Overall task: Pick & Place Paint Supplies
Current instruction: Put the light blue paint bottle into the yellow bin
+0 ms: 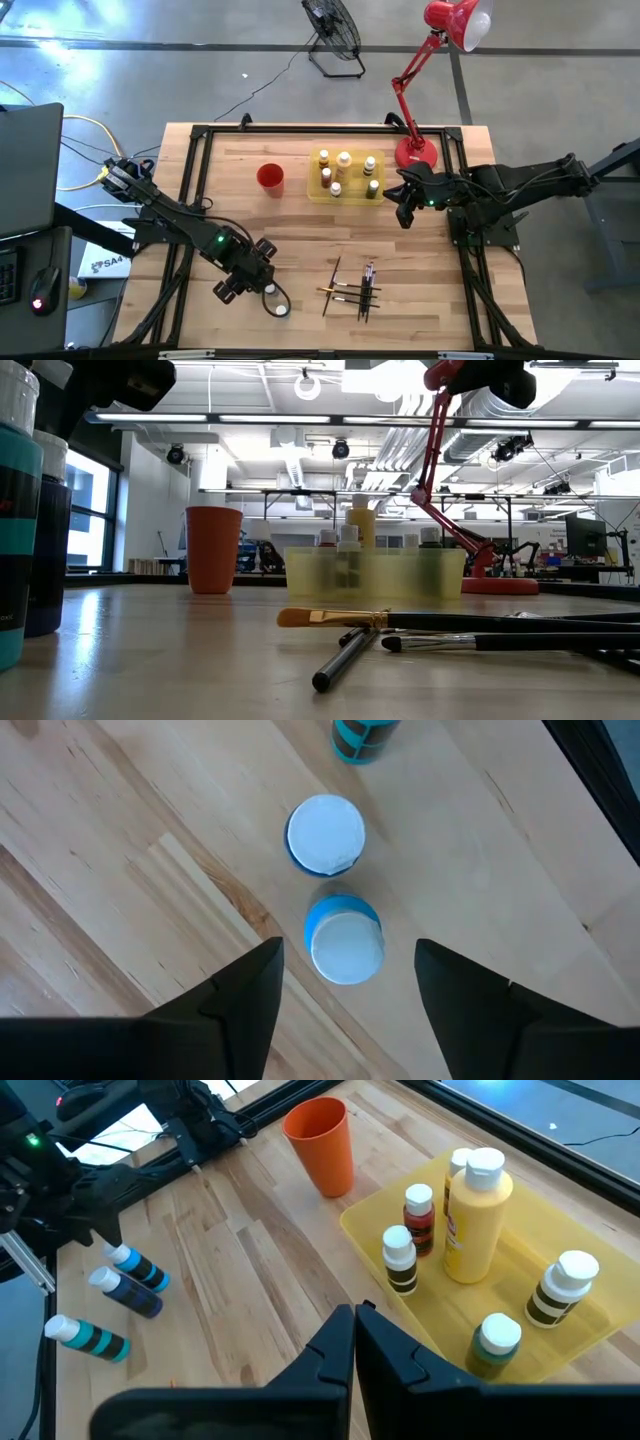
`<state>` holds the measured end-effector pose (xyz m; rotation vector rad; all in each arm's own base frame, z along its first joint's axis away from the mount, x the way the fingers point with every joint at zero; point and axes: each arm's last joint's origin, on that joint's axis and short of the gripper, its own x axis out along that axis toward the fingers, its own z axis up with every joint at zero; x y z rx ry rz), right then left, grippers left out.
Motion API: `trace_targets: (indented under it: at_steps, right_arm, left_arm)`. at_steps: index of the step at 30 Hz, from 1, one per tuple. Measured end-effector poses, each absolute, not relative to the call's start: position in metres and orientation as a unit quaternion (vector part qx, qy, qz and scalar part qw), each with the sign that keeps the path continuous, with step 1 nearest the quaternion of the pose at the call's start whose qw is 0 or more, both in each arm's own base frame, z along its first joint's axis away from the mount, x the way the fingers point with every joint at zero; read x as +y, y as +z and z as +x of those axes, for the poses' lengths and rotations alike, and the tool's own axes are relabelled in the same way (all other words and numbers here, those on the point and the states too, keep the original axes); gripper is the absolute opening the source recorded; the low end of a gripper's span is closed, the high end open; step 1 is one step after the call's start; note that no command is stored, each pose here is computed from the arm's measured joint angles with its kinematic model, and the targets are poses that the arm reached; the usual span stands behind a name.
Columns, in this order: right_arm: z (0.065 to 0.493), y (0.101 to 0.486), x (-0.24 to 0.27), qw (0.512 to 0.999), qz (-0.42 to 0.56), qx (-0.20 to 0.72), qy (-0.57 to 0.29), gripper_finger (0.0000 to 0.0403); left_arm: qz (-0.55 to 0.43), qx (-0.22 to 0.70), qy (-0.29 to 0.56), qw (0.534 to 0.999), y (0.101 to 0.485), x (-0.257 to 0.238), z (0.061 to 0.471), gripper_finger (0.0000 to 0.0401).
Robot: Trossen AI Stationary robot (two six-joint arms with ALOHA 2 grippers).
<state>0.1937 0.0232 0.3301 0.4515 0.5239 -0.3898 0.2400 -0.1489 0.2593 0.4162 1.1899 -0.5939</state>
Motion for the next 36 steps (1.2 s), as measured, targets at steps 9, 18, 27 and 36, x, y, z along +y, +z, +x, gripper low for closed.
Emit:
trace_targets:
  at_steps: [9,18,27,36]
  right_arm:
    - [0.194,0.330,0.023,0.922,0.220,0.255,-0.190,0.0005]
    - [0.194,0.330,0.023,0.922,0.220,0.255,-0.190,0.0005]
    - [0.194,0.330,0.023,0.922,0.219,0.257,-0.190,0.0005]
    - [0.192,0.328,0.023,0.919,0.215,0.267,-0.193,0.0005]
  left_arm:
    - [0.193,0.555,-0.272,0.762,0.259,-0.148,0.239,0.0223]
    - [0.194,0.561,-0.271,0.758,0.258,-0.147,0.238,0.0223]
    - [0.197,0.581,-0.267,0.743,0.242,-0.153,0.247,0.0223]
    - [0.178,0.590,-0.269,0.740,0.234,-0.157,0.251,0.0223]
